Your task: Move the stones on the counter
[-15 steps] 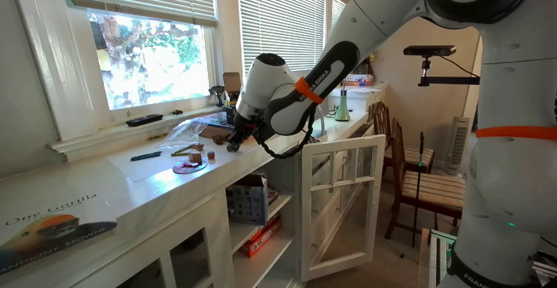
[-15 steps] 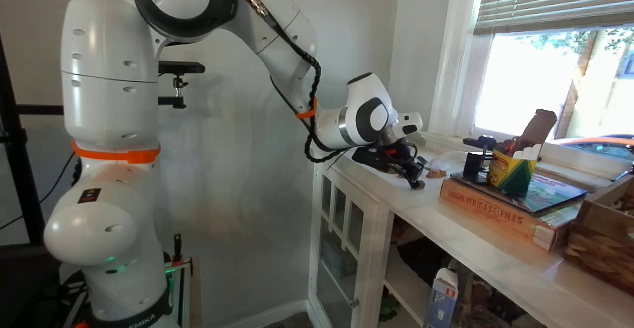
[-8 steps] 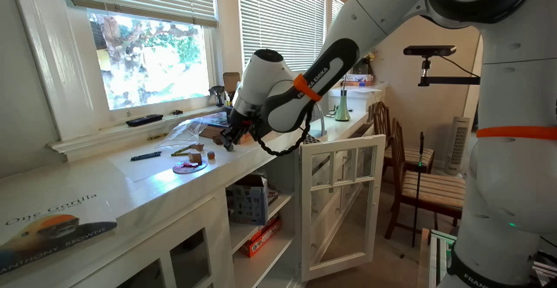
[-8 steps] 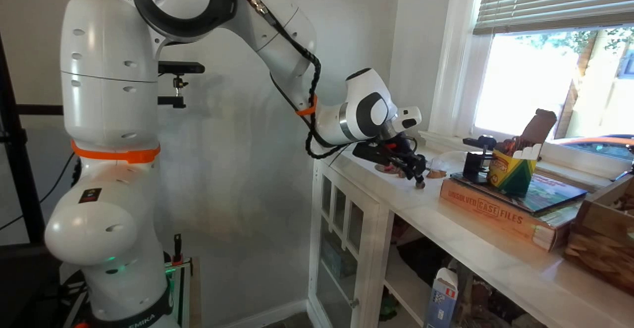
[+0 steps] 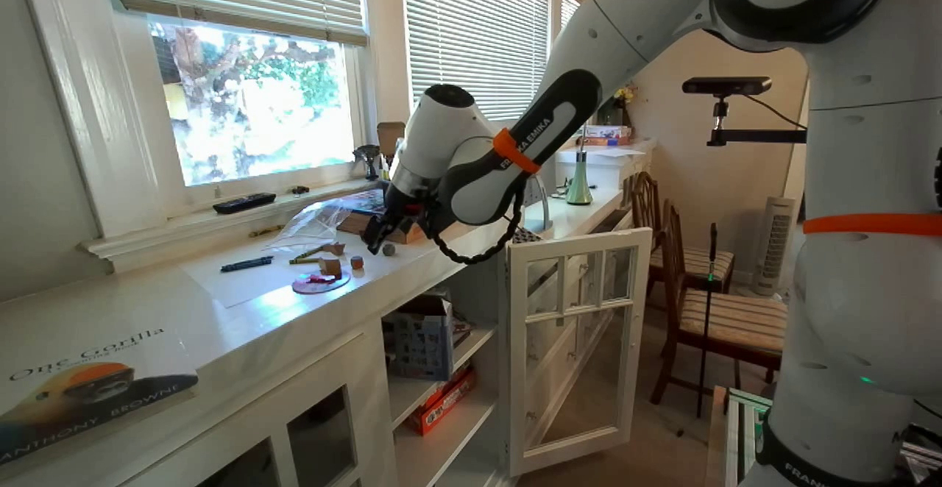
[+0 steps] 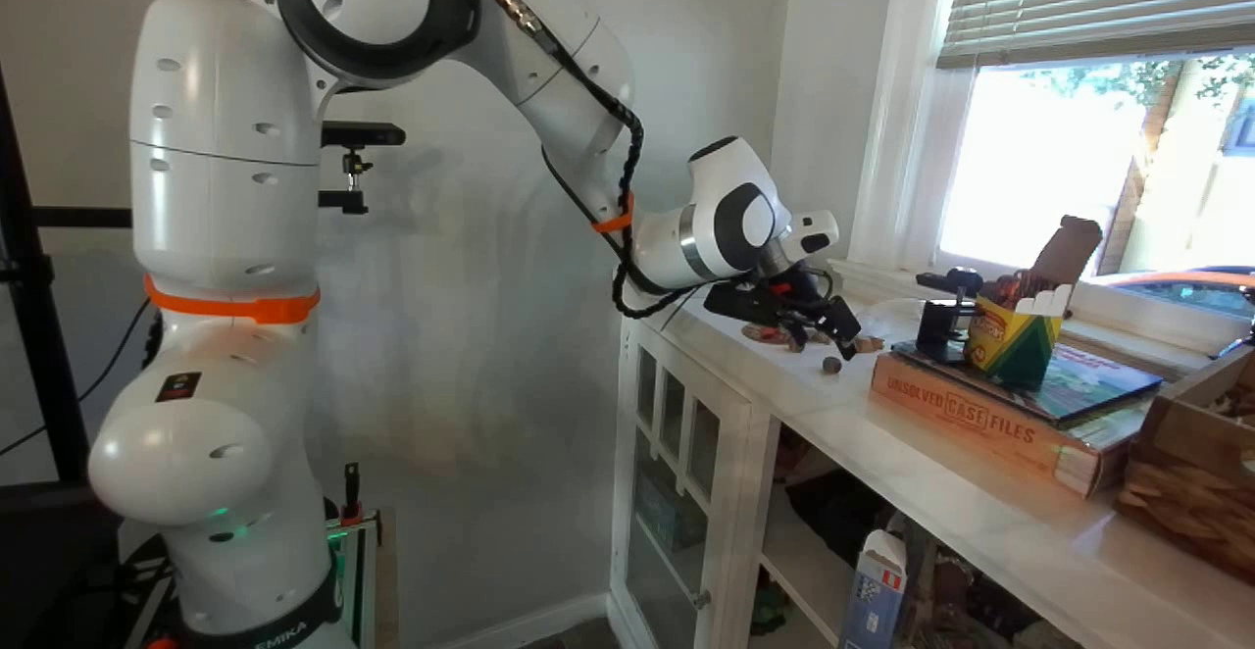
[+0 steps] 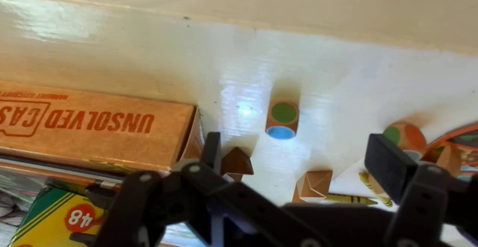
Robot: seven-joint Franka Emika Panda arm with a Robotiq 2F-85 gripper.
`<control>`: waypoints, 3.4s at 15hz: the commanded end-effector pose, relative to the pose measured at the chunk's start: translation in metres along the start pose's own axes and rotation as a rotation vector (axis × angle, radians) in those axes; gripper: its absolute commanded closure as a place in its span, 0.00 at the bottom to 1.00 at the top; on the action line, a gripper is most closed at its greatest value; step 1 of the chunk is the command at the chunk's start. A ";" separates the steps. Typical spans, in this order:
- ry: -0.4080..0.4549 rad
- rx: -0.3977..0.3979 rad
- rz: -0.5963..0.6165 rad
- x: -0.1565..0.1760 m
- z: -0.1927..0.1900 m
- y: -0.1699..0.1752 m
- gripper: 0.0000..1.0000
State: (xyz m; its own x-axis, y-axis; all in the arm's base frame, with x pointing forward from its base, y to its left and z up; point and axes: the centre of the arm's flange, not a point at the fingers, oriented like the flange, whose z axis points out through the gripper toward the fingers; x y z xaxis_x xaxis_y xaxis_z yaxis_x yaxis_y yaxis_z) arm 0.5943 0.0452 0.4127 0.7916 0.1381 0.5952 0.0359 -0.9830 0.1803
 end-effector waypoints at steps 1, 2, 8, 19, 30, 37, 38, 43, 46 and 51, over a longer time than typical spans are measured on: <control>-0.007 -0.023 -0.002 0.001 0.015 -0.005 0.19; -0.003 -0.027 -0.006 0.000 0.018 -0.005 0.25; -0.006 -0.033 -0.003 -0.002 0.021 -0.003 0.72; 0.052 -0.007 0.027 0.014 -0.027 -0.002 0.94; 0.144 -0.039 0.063 0.034 -0.065 0.013 0.94; 0.144 -0.042 0.072 0.035 -0.068 0.015 0.94; 0.145 -0.045 0.073 0.036 -0.065 0.014 0.94; 0.140 -0.047 0.078 0.036 -0.063 0.013 0.28; 0.139 -0.048 0.083 0.036 -0.065 0.014 0.06; 0.121 -0.042 0.120 0.036 -0.068 0.014 0.00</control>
State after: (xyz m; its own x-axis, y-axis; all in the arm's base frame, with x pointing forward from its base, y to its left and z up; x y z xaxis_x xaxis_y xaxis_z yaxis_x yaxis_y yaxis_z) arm 0.5866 0.0433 0.4895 0.6972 0.0786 0.7125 -0.0460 -0.9870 0.1539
